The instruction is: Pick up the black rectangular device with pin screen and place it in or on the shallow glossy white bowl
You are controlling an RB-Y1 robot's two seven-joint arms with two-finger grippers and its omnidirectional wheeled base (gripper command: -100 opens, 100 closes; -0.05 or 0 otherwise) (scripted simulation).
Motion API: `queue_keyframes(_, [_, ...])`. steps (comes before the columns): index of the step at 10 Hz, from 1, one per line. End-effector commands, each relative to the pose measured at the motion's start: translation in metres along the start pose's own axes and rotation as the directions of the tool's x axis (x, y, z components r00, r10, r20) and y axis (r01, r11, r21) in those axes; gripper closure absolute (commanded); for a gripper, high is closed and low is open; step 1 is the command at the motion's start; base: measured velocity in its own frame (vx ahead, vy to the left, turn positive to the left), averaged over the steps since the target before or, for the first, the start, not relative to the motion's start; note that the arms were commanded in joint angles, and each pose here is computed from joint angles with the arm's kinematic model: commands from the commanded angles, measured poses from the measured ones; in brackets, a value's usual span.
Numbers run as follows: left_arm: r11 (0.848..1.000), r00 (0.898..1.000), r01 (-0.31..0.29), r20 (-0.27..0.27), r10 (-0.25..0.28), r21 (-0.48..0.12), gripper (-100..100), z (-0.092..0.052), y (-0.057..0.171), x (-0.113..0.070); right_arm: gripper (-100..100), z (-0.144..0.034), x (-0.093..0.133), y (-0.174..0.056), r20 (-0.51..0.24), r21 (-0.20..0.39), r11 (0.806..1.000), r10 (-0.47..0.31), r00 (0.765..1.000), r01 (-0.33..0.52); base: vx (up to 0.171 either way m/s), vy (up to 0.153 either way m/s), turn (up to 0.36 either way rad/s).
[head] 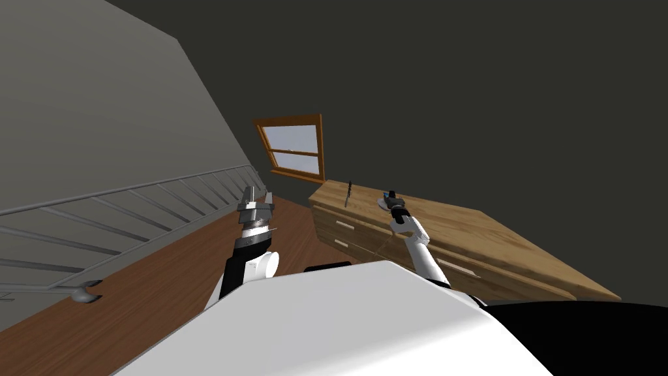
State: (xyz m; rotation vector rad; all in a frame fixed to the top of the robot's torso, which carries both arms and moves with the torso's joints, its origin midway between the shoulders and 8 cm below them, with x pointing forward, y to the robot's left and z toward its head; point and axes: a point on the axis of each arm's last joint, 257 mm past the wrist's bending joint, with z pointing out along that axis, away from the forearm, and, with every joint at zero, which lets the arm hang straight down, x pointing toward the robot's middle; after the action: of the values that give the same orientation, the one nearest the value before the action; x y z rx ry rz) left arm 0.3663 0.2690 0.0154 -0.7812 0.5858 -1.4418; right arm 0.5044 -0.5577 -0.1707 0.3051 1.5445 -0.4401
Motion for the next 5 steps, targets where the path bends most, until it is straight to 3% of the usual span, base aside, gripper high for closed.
queue_keyframes(1, [1.000,1.000,0.000,0.000,0.000,0.000,0,0.0000,0.0000,0.0000,-100,0.0047,-0.0084,-0.0044,-0.004,0.015,1.000,0.001,1.000,-0.001,-0.069,-0.002,0.083])
queue_keyframes(2, [1.000,1.000,0.000,0.000,0.000,0.000,0,0.0000,0.0000,0.0000,-100,0.0036,-0.0044,-0.0028,-0.001,0.008,1.000,0.000,1.000,0.000,-0.031,-0.001,0.015])
queue_keyframes(3, [1.000,1.000,0.000,0.000,0.000,0.000,0,0.0000,0.0000,0.0000,0,0.0039,-0.0045,-0.0034,-0.003,0.010,1.000,0.001,1.000,-0.001,-0.005,0.000,-0.004])
queue_keyframes(5, [1.000,1.000,0.000,0.000,0.000,0.000,0,0.0000,0.0000,0.0000,0,0.0039,-0.0045,-0.0034,-0.003,0.010,1.000,0.001,1.000,-0.001,0.000,0.000,0.000])
